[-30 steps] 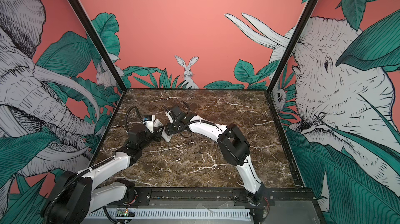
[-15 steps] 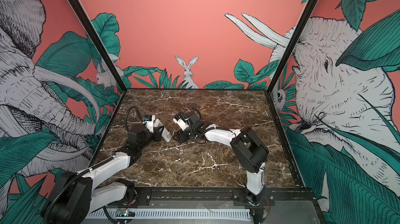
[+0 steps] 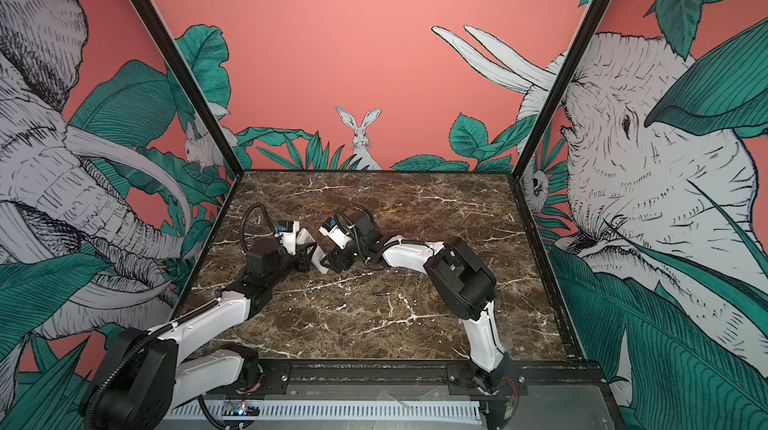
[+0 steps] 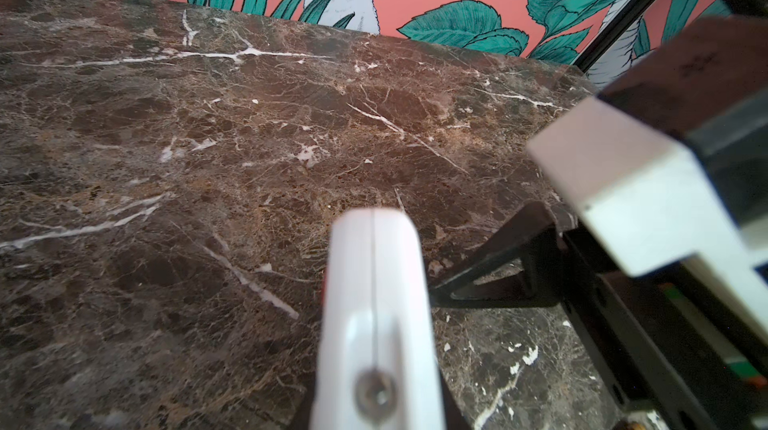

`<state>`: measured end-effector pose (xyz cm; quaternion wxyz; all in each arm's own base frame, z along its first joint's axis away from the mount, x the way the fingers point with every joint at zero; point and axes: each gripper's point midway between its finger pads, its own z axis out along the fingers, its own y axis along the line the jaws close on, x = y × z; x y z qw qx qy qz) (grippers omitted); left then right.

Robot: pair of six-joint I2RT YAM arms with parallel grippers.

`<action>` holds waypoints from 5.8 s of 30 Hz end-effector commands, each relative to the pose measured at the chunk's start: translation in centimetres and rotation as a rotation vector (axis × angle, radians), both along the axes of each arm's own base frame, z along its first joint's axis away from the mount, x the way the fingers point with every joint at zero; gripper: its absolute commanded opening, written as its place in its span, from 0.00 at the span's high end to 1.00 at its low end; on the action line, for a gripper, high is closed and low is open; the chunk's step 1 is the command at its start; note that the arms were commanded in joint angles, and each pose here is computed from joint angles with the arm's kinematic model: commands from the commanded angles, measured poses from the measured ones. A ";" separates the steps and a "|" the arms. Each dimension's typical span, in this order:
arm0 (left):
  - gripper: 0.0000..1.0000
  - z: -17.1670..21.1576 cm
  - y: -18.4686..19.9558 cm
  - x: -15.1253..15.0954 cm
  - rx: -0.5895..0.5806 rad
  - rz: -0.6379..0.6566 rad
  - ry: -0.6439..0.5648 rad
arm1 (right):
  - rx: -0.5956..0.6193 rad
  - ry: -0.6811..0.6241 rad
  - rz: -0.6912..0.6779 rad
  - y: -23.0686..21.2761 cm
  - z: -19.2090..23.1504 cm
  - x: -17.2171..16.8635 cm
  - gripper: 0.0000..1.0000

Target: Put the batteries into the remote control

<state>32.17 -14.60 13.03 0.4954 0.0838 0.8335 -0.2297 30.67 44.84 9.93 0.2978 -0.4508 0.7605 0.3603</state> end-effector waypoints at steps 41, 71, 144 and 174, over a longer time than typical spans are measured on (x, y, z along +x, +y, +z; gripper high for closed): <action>1.00 -0.8 0.0 0.0 0.022 -0.011 0.030 | 0.125 -0.026 0.010 0.7 4.7 -0.1 0.71; 1.00 -0.6 -0.3 0.2 0.009 -0.020 0.027 | -0.696 0.314 -0.743 -28.2 -3.6 2.6 0.75; 1.00 -0.6 -0.9 0.1 0.000 -0.052 0.050 | -0.704 0.009 0.158 -18.7 -7.1 -9.4 0.50; 1.00 -0.6 -0.9 0.0 0.001 -0.049 0.049 | -0.761 -0.005 0.236 -17.4 -8.3 -9.4 0.66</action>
